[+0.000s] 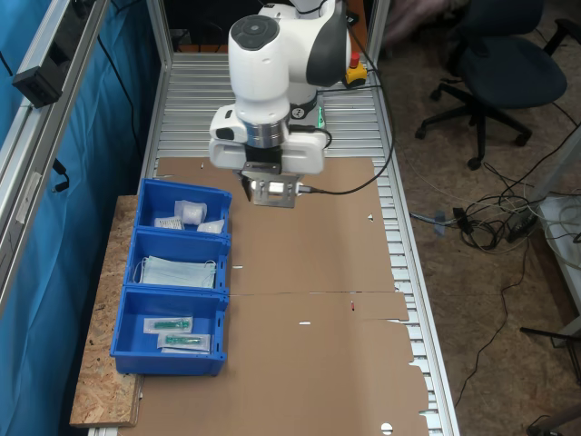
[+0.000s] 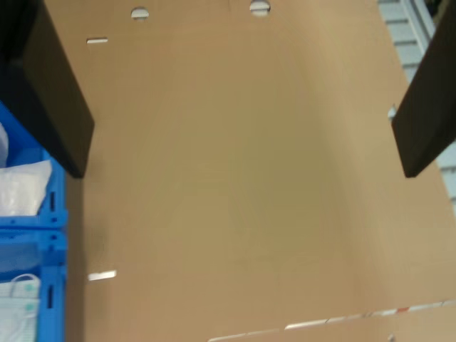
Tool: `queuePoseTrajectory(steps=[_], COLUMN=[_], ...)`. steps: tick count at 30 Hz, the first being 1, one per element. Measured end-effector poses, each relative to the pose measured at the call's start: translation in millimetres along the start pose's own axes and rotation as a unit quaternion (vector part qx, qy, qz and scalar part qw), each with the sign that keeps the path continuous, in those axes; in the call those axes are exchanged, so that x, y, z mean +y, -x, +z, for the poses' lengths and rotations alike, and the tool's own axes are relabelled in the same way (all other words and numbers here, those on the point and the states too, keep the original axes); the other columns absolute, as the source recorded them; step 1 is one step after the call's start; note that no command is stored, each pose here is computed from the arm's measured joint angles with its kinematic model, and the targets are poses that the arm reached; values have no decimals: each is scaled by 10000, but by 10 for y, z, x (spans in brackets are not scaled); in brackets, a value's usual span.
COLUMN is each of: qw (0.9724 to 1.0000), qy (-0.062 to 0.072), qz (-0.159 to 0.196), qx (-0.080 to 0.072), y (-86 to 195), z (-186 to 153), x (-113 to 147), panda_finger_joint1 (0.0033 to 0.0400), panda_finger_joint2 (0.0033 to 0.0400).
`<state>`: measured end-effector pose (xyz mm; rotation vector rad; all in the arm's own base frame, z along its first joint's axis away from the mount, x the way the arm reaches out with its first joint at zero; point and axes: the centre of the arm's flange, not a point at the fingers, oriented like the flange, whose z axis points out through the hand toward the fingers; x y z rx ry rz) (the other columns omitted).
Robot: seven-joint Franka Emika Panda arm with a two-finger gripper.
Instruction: Pick and place sorting task of medical equipment.
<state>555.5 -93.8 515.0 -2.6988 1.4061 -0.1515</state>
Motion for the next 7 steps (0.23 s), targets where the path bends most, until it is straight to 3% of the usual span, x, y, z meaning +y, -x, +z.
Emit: queuePoseTrajectory(steps=[7], qw=[9983], qy=[189], qz=[-486], qx=[-260], y=[437], z=[-126], x=[-336], panda_finger_joint1=[400], panda_finger_joint2=[400])
